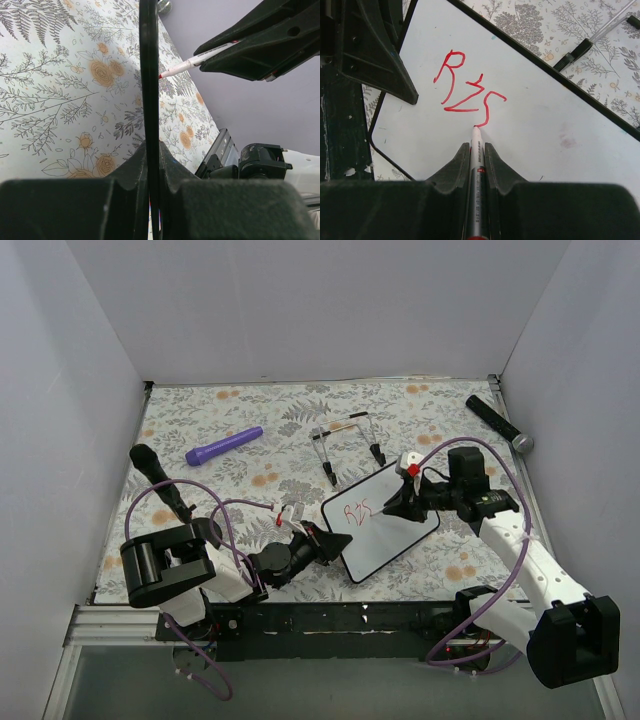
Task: Write a sentence on the whiteboard
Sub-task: Write on the whiteboard with the whiteboard.
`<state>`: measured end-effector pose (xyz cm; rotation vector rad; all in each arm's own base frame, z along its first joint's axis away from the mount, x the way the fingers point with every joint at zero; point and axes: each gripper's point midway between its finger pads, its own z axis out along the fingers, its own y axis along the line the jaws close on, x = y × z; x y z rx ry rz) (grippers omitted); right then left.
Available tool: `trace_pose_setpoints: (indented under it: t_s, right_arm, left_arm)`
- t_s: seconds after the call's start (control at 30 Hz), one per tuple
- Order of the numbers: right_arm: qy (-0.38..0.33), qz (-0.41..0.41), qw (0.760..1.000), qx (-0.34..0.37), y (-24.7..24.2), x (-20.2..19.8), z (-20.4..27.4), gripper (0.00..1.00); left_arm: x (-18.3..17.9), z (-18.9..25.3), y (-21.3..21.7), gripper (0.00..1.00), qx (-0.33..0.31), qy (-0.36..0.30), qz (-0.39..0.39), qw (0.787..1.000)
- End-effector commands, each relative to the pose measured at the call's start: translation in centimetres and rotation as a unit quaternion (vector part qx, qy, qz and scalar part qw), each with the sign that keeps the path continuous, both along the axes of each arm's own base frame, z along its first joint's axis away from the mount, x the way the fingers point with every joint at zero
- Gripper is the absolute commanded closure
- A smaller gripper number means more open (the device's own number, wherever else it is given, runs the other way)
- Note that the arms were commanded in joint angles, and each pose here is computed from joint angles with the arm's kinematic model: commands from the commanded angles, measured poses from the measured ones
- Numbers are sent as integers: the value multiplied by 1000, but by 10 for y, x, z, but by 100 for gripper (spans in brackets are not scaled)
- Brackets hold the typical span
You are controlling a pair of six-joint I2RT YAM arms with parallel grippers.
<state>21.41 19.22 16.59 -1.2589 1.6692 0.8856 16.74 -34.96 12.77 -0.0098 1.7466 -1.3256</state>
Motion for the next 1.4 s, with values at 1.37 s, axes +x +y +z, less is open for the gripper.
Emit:
trace_pose_setpoints:
  t_s: [1.37]
  right_arm:
    - [-63,8,997,40,-8,4,40,99]
  left_arm:
    - [-9,29,-1,100,-38,-44,-22,998]
